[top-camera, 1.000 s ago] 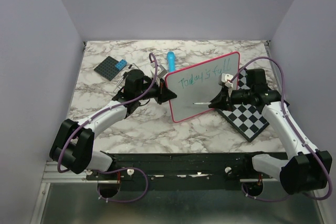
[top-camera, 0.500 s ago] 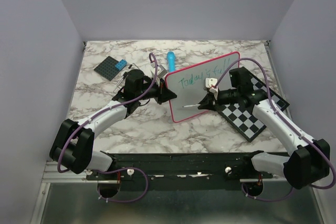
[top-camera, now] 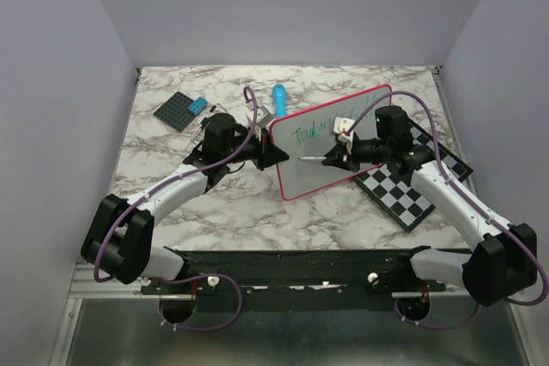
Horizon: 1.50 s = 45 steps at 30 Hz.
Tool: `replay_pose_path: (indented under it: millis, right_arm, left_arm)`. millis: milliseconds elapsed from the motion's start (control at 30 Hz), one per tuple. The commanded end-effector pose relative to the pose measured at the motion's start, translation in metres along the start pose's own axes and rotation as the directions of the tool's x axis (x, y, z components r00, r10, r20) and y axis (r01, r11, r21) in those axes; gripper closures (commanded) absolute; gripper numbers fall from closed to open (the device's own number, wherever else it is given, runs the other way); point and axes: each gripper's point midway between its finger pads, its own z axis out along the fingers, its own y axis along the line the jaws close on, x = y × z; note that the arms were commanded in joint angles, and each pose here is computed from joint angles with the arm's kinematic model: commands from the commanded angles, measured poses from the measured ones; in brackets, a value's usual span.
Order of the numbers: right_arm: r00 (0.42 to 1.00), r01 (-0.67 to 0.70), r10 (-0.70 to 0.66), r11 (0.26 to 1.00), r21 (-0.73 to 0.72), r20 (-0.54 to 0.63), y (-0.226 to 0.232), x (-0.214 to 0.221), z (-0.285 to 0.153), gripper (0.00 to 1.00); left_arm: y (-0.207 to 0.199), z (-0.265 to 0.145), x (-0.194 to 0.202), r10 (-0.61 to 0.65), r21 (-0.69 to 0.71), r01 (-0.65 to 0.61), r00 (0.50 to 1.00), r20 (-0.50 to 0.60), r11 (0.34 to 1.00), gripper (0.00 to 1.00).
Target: Write a sentence on the whiteboard
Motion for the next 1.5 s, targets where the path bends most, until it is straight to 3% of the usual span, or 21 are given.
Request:
replay_pose_path:
  millis: [0,1467]
  right_arm:
    - [1.0,-0.004,0.005,1.0,0.017,-0.012,-0.005,0.004,0.005,0.99]
    - [0.999,-0.046,0.047,0.992,0.117,-0.004,-0.023,0.0,-0.013,1.0]
  left_arm:
    - [0.014,-0.003,0.044,-0.076,-0.071,0.067,0.988,-0.135,0.995,1.0]
    - [0.015,-0.003,0.049,-0.054,-0.058,0.045,0.987,-0.154,0.997,1.0]
